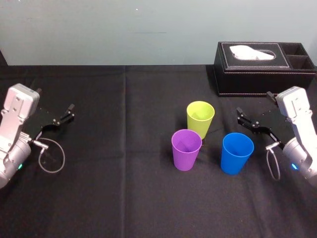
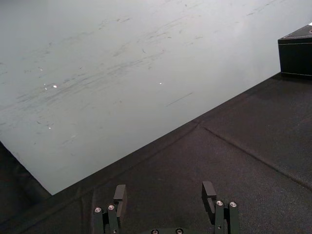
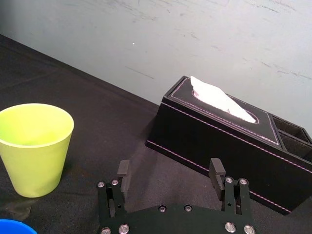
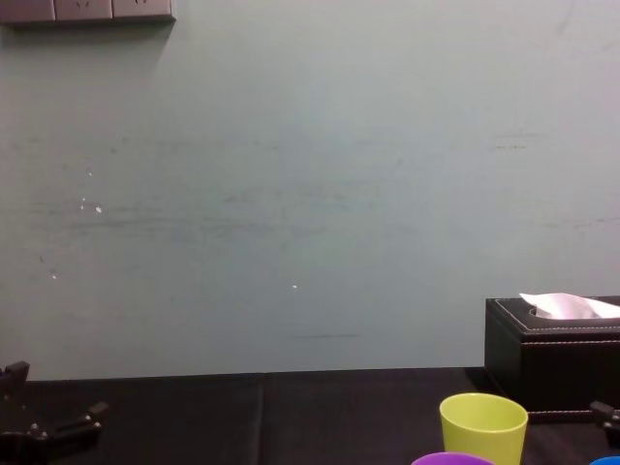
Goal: Stack the three plastic cups sequentially using one hand.
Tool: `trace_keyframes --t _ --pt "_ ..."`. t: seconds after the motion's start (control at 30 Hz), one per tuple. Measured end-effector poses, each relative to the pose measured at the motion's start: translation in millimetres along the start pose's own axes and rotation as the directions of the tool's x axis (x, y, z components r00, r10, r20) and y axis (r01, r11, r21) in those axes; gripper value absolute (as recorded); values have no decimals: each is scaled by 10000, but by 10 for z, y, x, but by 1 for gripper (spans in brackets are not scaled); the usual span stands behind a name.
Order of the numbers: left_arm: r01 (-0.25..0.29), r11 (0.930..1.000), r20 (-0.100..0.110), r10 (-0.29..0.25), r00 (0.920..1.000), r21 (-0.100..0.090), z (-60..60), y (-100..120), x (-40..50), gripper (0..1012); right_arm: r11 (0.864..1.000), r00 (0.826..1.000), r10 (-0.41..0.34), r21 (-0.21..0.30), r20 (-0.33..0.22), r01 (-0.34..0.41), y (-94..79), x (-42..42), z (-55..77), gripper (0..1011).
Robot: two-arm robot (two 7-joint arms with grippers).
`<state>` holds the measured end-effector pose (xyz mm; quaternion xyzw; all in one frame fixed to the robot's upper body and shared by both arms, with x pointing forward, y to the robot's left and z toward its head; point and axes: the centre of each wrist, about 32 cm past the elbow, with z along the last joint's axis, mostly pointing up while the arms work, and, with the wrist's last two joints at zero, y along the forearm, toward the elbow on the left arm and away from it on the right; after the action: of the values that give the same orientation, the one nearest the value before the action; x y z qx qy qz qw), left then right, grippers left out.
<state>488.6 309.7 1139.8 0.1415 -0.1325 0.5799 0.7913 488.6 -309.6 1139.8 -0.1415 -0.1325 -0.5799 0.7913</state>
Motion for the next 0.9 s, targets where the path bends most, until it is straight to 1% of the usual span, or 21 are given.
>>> trace_keyframes --t 0.9 --pt "0 10000 0 0 10000 0 0 0 0 1011 10000 10000 0 -1 0 0 0 0 0 1003"
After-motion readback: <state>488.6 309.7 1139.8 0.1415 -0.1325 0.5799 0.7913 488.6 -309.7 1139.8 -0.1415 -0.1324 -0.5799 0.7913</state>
